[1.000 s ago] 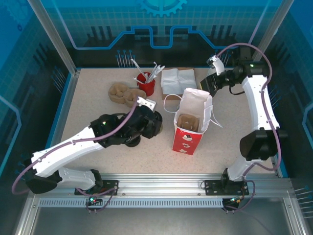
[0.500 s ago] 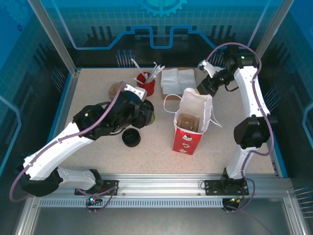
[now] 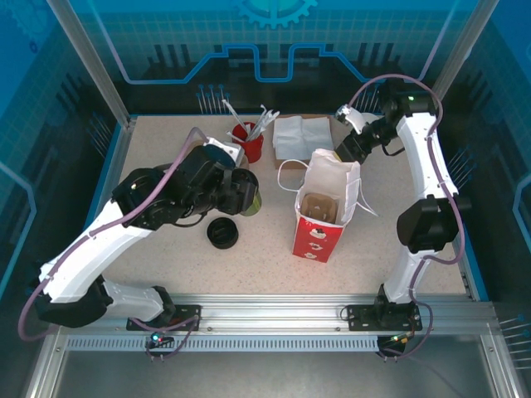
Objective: Pack the takeout coffee
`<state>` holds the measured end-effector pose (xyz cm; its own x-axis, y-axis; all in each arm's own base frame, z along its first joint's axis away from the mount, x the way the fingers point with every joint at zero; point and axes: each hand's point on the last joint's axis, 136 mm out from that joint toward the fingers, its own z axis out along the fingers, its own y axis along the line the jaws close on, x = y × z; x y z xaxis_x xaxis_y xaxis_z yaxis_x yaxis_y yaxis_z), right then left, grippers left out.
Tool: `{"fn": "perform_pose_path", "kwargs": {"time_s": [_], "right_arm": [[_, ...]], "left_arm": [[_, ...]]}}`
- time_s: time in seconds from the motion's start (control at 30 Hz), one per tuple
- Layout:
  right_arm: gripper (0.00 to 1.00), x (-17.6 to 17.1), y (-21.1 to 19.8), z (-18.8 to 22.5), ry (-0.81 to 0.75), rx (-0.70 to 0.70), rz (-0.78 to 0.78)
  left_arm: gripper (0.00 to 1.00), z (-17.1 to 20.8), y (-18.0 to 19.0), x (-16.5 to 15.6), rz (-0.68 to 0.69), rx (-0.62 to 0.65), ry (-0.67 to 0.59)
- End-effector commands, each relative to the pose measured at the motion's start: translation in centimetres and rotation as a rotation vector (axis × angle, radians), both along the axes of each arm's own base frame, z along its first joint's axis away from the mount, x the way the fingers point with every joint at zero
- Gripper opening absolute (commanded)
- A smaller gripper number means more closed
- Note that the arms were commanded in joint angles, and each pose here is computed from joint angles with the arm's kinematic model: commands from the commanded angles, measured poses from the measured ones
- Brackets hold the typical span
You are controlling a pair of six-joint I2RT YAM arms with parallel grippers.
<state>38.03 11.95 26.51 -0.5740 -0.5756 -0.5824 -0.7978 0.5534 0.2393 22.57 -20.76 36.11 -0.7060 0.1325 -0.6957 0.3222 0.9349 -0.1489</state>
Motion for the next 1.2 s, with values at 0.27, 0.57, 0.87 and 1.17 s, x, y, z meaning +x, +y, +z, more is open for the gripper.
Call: {"fn": "perform_pose_path", "kwargs": {"time_s": [0.27, 0.57, 0.87, 1.17], "right_arm": [[0.13, -0.7, 1.1, -0.7, 0.007, -0.04, -0.007], [0.0, -1.7, 1.8, 2.2, -0.009, -0.016, -0.145], [0.0, -3.7, 3.4, 3.8, 0.139, 0.006, -0.386], [0.0, -6.4, 6.0, 3.8, 0.223, 0.034, -0.487]], "left_arm": [[0.6, 2.9, -0.1, -0.9, 0.007, -0.078, 0.033], [0.59, 5.2, -0.5, -1.4, -0.044, -0.141, -0.001], [0.6, 7.1, -2.0, -1.8, -0.128, -0.201, -0.036], [0.59, 7.9, -3.8, -2.1, -0.177, -0.236, -0.058]]}}
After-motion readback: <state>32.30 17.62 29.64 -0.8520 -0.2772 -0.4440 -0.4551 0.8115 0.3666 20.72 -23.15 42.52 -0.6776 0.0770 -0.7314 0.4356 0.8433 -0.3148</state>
